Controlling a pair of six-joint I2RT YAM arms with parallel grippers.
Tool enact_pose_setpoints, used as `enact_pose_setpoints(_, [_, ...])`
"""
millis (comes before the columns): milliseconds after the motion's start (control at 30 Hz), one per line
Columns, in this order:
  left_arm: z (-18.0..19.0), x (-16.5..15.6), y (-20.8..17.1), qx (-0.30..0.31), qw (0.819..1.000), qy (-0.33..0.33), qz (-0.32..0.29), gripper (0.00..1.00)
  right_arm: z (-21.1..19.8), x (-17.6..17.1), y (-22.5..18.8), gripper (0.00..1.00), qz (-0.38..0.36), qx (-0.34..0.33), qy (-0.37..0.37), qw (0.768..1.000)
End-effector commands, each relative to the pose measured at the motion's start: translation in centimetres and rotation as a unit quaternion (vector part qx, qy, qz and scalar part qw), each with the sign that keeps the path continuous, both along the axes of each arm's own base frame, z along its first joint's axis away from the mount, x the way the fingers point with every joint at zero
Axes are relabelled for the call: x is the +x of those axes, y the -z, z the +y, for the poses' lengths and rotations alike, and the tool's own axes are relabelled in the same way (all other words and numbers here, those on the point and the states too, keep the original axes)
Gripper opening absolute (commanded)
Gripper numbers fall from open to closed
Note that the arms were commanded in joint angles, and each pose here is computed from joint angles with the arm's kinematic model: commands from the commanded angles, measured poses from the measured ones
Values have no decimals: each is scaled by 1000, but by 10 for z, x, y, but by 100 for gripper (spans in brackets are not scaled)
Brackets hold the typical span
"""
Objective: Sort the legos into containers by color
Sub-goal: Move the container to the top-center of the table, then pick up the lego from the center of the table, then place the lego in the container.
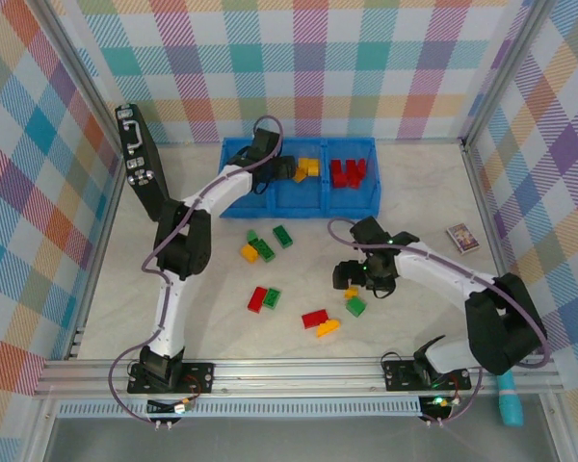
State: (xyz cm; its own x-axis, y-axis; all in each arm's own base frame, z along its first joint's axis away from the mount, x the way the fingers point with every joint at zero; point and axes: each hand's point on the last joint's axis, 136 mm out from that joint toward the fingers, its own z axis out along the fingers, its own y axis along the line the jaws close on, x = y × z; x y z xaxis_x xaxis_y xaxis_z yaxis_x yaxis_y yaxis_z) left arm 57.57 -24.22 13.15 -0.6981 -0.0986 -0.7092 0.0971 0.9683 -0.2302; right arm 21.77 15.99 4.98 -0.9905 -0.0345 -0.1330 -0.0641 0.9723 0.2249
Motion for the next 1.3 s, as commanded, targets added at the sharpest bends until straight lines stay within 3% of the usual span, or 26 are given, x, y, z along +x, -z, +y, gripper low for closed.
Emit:
enact_pose_setpoints(0, [-12, -2, -86, -46, 994, 51, -85, 81, 4, 1, 11, 88, 8, 13, -1, 1000])
enact_pose_setpoints(300, [8, -56, -196, -38, 981, 87, -170, 82, -4, -3, 31, 65, 27, -16, 1, 999])
enact_pose_setpoints(467, [45, -105, -251, -22, 971, 55, -233, 83, -4, -3, 41, 45, 39, -26, 1, 999])
enact_pose_setpoints(633, [88, -152, -271, 24, 966, 15, -258, 86, -8, 3, 32, 29, 26, -41, -5, 999])
enact_pose_setpoints(833, [142, -206, -231, 133, 973, -23, -186, 86, 2, 40, -22, 27, -31, -53, -46, 997])
enact_pose_setpoints(1067, [172, -278, -168, 146, 981, -13, -131, 91, 48, 134, -108, 30, -189, -35, -123, 974])
enact_pose_setpoints(1267, [182, -306, -141, 166, 981, 3, -101, 94, 92, 208, -139, 36, -292, -27, -180, 939])
